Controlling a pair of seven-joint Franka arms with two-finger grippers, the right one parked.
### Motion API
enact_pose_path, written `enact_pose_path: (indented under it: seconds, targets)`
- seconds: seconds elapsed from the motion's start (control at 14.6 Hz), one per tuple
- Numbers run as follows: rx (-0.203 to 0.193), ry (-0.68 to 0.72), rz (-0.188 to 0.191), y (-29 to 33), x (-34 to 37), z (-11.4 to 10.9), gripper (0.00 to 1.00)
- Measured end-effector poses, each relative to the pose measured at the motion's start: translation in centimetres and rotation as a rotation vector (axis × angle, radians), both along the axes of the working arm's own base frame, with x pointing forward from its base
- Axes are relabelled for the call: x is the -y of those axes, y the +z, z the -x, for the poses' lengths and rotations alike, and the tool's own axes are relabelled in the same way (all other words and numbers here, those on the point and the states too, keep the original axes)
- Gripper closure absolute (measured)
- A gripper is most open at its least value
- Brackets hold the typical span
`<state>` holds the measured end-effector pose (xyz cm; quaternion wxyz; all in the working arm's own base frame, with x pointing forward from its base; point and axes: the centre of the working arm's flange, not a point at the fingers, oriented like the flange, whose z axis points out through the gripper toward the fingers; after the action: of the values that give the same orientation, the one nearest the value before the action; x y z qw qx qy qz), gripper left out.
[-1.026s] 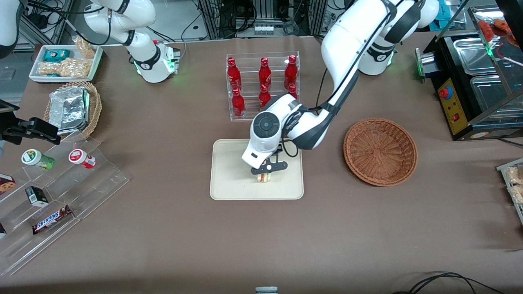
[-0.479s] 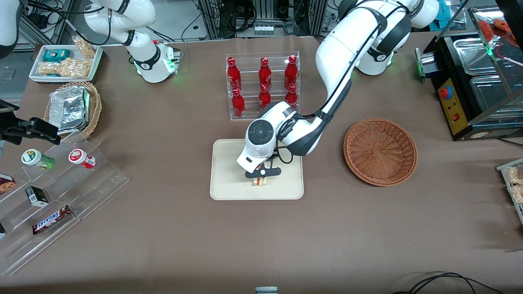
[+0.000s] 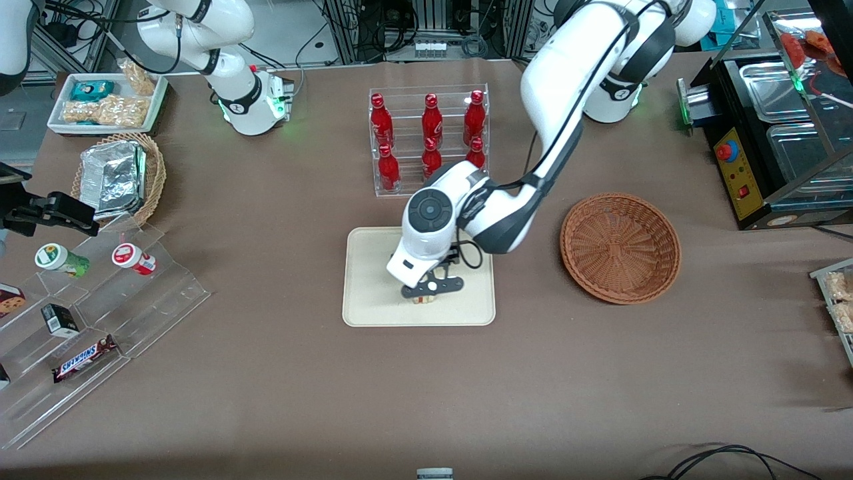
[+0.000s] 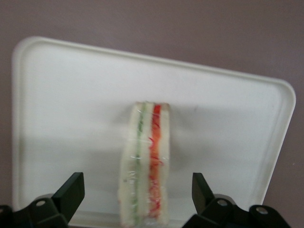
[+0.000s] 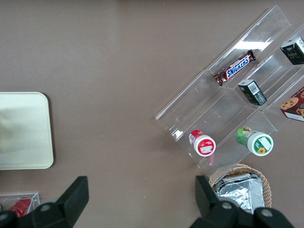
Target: Place sandwich from basket to tray
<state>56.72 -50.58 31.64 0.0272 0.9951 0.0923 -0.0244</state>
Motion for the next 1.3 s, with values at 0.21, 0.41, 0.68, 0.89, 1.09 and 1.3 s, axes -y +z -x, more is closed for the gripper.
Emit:
enact_pose_path:
  seconds: [0.21, 0.41, 0.68, 0.89, 1.09, 1.3]
  targets:
    - [0.001, 0.110, -0.035, 8.9, -8.4, -3.9, 0.00]
    - [-0.013, 0.197, -0.066, 14.9, -19.2, -5.6, 0.00]
    - [-0.101, 0.231, -0.104, 20.0, -33.0, -4.8, 0.00]
    - [-0.174, 0.142, -0.077, 24.2, -42.9, -3.1, 0.00]
    - [-0.139, 0.100, -0.081, 28.1, -46.9, -1.1, 0.00]
    - [-0.081, 0.066, -0.100, 31.6, -45.6, 1.5, 0.00]
